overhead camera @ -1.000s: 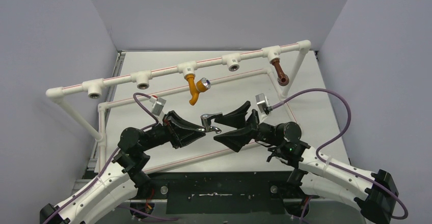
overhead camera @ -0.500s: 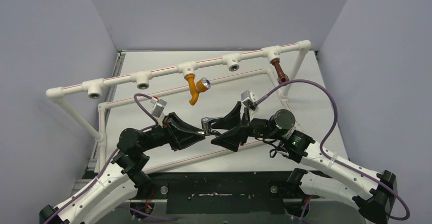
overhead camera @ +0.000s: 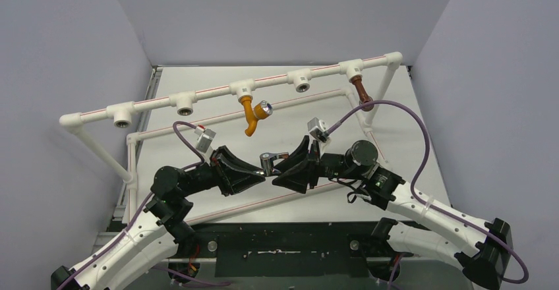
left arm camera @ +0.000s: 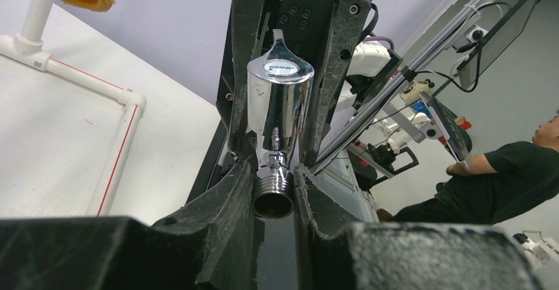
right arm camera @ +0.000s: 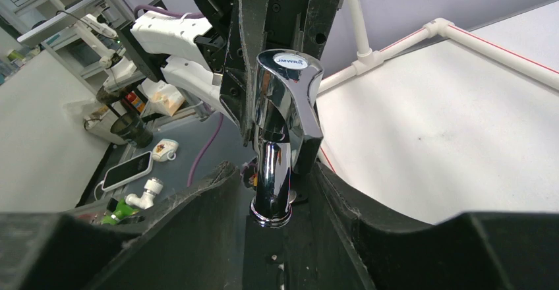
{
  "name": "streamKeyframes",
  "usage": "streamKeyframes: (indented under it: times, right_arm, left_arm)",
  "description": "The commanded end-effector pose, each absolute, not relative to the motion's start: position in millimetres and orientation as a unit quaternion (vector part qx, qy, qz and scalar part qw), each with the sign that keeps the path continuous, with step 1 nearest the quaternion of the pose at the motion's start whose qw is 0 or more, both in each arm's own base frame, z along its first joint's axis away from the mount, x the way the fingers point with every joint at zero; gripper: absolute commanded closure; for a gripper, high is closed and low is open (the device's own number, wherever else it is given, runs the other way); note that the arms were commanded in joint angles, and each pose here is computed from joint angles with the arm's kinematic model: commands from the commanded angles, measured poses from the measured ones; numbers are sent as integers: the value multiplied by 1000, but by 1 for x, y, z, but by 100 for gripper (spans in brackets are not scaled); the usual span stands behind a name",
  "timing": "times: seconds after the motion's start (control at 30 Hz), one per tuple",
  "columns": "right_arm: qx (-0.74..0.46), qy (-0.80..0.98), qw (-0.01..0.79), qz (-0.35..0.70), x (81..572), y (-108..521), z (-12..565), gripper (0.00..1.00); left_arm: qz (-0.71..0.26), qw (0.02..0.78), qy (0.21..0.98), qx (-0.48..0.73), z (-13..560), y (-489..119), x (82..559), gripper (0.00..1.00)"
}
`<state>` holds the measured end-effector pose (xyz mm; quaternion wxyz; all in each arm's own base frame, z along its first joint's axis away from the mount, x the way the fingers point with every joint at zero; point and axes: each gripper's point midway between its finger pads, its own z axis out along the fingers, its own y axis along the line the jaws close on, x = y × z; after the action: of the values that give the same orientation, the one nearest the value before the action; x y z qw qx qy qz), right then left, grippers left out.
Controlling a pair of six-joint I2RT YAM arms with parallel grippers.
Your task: Install the water faucets
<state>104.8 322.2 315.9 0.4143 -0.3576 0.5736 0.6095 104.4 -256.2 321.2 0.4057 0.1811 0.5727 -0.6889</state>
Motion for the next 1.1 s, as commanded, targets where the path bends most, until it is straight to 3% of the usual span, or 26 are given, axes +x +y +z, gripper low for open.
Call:
streamKeyframes:
  times: [0.0,0.53,0.6,0.77,0.93,0.97,1.03,1.07]
  right_arm:
    - [-364,526,442,629,103,323,353,58]
    - [-368,516,444,634,100,323,358,70]
    - [-367,517,444,633,100,323,357,75]
    - [-367,519,445,631,101,323,356,100]
    - [-365,516,460,624,103,320,357,100]
    - [-364,515,465,621,103,319,358,100]
    - [-363,517,473,614,105,316,358,100]
    - [-363,519,478,608,106,315,359,100]
  left_arm:
    - [-700,430,533,203,349,-252,96,100]
    - [-699,429,537,200,347,-253,98,100]
    - [-699,429,536,200,347,-253,98,100]
    - [-699,427,538,200,345,-254,98,100]
    - [-697,425,543,198,343,-254,100,100]
    - [-697,425,543,197,343,-254,100,93]
    - [-694,426,547,195,343,-255,102,62]
    - [-690,429,550,194,343,-254,103,55]
